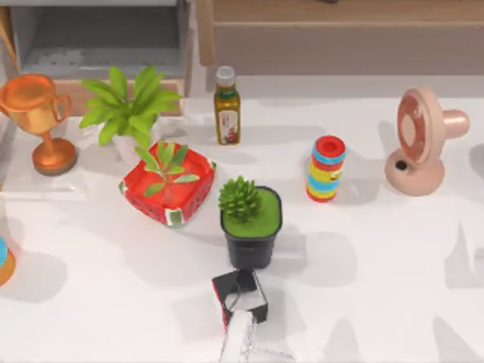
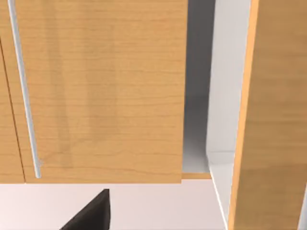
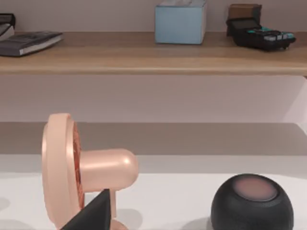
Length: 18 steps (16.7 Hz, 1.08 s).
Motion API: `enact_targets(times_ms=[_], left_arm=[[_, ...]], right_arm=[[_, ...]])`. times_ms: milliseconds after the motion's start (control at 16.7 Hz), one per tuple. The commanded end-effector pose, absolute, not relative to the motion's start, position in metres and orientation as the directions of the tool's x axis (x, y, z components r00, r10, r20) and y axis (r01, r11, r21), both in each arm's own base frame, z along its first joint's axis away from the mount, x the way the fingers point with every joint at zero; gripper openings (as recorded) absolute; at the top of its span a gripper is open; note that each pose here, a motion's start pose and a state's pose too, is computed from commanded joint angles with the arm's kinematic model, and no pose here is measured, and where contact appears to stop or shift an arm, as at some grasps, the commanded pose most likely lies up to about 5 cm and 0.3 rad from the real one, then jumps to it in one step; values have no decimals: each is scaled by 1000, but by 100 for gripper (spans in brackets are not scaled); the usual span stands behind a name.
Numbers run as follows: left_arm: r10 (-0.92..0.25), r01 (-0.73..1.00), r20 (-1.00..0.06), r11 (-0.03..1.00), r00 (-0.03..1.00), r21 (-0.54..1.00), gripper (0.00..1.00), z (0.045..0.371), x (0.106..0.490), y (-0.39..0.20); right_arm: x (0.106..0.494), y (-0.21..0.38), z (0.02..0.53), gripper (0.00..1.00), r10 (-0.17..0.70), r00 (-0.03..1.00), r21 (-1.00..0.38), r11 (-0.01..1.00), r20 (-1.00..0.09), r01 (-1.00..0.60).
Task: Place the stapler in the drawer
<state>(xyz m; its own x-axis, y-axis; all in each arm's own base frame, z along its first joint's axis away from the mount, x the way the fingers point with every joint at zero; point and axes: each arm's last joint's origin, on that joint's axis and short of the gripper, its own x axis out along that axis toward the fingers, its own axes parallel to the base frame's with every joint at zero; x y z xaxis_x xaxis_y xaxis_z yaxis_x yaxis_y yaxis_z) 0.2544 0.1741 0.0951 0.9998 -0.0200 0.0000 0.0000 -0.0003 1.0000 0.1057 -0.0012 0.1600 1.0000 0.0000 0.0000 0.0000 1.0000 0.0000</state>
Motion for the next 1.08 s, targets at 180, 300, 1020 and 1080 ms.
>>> enact_targets(times_ms=[180, 300, 1020, 1080], left_arm=[[-20, 0, 0, 0, 1000, 1000, 77, 95, 254, 174], [-20, 0, 0, 0, 1000, 1000, 62, 95, 254, 174], [-20, 0, 0, 0, 1000, 1000, 0, 95, 254, 174], [-20, 0, 0, 0, 1000, 1000, 0, 95, 254, 174]], right_arm=[[106, -1, 160, 100, 0, 1000, 0, 1000, 0, 0], [106, -1, 160, 100, 0, 1000, 0, 1000, 0, 0], [106, -1, 160, 100, 0, 1000, 0, 1000, 0, 0], [106, -1, 160, 100, 0, 1000, 0, 1000, 0, 0]])
